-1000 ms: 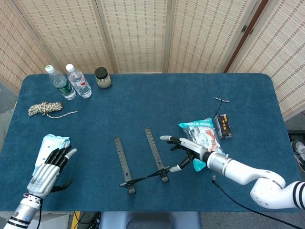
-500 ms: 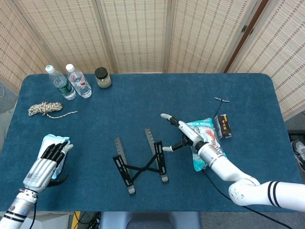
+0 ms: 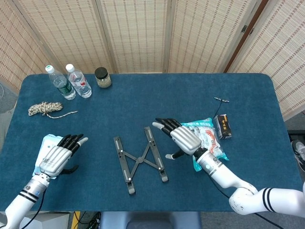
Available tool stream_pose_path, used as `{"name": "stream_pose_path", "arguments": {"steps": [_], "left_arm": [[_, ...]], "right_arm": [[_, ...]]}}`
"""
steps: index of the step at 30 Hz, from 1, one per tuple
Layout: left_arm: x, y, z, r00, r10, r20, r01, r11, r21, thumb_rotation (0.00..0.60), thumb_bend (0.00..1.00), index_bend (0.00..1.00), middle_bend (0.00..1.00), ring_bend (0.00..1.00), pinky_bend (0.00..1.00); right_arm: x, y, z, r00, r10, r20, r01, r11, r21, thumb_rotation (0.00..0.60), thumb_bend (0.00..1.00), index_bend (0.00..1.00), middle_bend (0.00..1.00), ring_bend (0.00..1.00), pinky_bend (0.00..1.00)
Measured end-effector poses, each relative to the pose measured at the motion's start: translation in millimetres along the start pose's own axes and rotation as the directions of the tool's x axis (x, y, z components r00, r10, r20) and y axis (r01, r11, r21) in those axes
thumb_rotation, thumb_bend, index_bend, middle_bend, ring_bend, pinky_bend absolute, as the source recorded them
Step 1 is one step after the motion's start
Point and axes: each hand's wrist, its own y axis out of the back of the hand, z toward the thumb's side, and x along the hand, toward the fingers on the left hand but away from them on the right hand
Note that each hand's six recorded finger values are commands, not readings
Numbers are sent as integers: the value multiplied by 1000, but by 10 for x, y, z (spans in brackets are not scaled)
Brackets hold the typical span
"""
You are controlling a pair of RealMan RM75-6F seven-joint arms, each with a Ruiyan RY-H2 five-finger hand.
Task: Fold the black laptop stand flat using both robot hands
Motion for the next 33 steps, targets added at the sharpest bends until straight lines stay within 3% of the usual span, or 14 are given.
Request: {"name": "stream_pose_path", "arguments": {"steps": [6, 14, 22, 33], "left_arm": [[312, -44, 137, 998, -29, 47, 29, 1000, 4, 600, 268, 43, 0, 10, 0], [603, -86, 300, 996, -19, 87, 24, 998, -63, 600, 268, 37, 0, 9, 0], [811, -254, 380, 996, -49, 79, 57, 993, -106, 600, 268, 29, 0, 5, 0], [1006, -412, 505, 994, -72, 81, 82, 988, -132, 600, 268, 28, 0, 4, 0]], "right_arm": [[63, -203, 34, 996, 67, -55, -57, 983, 173, 600, 11, 0, 0, 0, 65], [138, -421, 69, 988, 118, -105, -77, 940, 333, 600, 8, 0, 0, 0, 64], [188, -641, 53, 986, 135, -99, -87, 920, 381, 600, 7, 0, 0, 0, 57], [159, -871, -42, 989, 147, -19, -128, 910, 394, 600, 7, 0, 0, 0, 56]]}}
